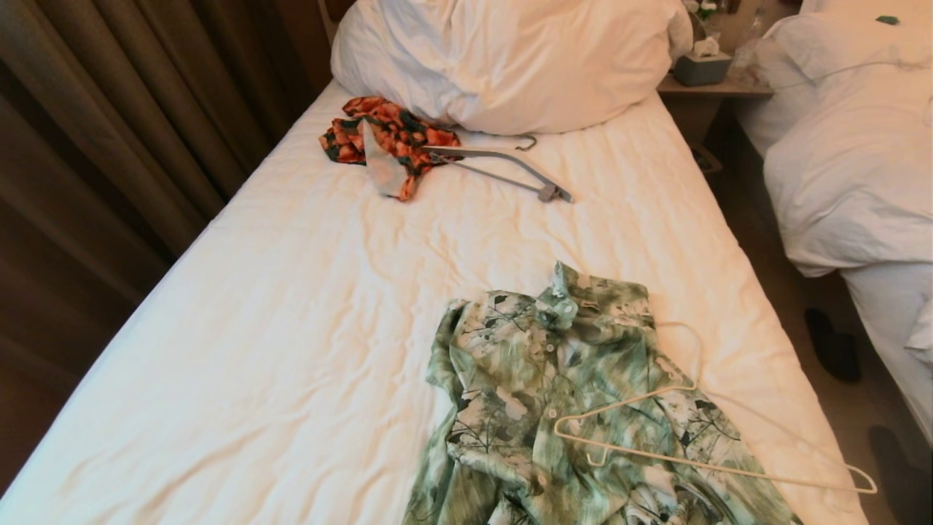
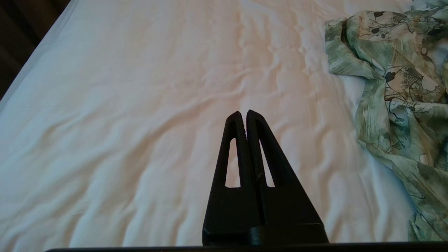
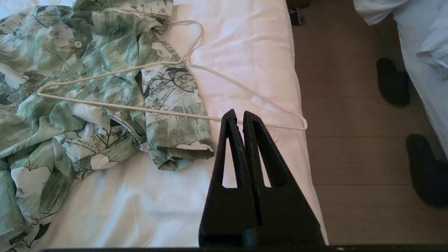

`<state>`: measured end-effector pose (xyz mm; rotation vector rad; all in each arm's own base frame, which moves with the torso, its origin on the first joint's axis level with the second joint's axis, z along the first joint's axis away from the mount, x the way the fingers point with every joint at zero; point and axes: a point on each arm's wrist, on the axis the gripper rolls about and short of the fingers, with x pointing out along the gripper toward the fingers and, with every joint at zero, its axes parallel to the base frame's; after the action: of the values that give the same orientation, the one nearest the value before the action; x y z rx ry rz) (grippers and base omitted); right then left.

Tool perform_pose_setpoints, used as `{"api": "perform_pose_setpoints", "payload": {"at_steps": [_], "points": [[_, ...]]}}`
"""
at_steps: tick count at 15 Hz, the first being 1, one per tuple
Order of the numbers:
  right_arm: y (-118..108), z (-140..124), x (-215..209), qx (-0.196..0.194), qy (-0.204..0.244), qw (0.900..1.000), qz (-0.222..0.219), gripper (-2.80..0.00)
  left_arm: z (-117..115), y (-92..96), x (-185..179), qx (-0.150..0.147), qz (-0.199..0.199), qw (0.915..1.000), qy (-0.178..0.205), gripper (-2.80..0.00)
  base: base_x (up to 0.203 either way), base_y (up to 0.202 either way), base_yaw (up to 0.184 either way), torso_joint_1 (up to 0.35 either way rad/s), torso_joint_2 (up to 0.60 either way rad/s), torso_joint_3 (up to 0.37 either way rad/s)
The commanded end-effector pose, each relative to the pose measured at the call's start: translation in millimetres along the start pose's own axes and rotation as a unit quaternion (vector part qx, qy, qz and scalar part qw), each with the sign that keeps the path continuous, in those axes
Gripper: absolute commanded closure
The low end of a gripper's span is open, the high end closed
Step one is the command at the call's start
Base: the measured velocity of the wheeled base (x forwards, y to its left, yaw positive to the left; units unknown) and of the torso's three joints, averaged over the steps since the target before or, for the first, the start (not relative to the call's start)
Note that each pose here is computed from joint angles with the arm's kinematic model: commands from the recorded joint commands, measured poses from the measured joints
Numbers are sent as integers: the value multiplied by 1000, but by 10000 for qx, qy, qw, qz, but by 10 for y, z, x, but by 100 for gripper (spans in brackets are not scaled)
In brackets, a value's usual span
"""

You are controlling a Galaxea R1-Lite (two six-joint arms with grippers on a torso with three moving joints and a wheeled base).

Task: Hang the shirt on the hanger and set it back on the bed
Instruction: Lift the shirt and hanger

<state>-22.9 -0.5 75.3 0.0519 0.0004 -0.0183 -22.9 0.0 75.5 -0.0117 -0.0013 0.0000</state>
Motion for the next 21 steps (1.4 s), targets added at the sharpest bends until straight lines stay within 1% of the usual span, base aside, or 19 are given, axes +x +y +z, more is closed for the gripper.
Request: {"api": "perform_pose_setpoints", "payload": {"at_steps": [1, 11, 13, 14, 15, 18, 20, 21], "points": [[0, 0, 1, 1, 3, 10000, -1, 0, 1, 0, 1, -3, 0, 10000, 0, 0, 0, 0, 0, 0, 0, 0], [1, 20, -13, -39, 54, 10000, -2, 0, 0, 0, 1, -3, 0, 10000, 6, 0, 0, 0, 0, 0, 0, 0], [8, 159, -58, -41, -40, 10000, 19, 0, 1, 0, 1, -3, 0, 10000, -1, 0, 0, 0, 0, 0, 0, 0], [12, 249, -84, -31, -1, 10000, 18, 0, 0, 0, 1, -3, 0, 10000, 6, 0, 0, 0, 0, 0, 0, 0], [18, 362, -98, -18, 141, 9999, 29, 0, 1, 0, 1, -3, 7, 10000, -1, 0, 0, 0, 0, 0, 0, 0], [40, 614, 26, 1, 793, 9968, 131, 0, 1, 0, 1, -3, 0, 10000, -1, 0, 0, 0, 0, 0, 0, 0], [54, 789, 204, 25, 1253, 9920, 142, 0, 1, 0, 1, -3, 0, 10000, 0, 0, 0, 0, 0, 0, 0, 0], [63, 878, 333, 100, 1538, 9880, 139, 0, 1, 0, 1, -3, 0, 10000, 2, 0, 0, 0, 0, 0, 0, 0]]}}
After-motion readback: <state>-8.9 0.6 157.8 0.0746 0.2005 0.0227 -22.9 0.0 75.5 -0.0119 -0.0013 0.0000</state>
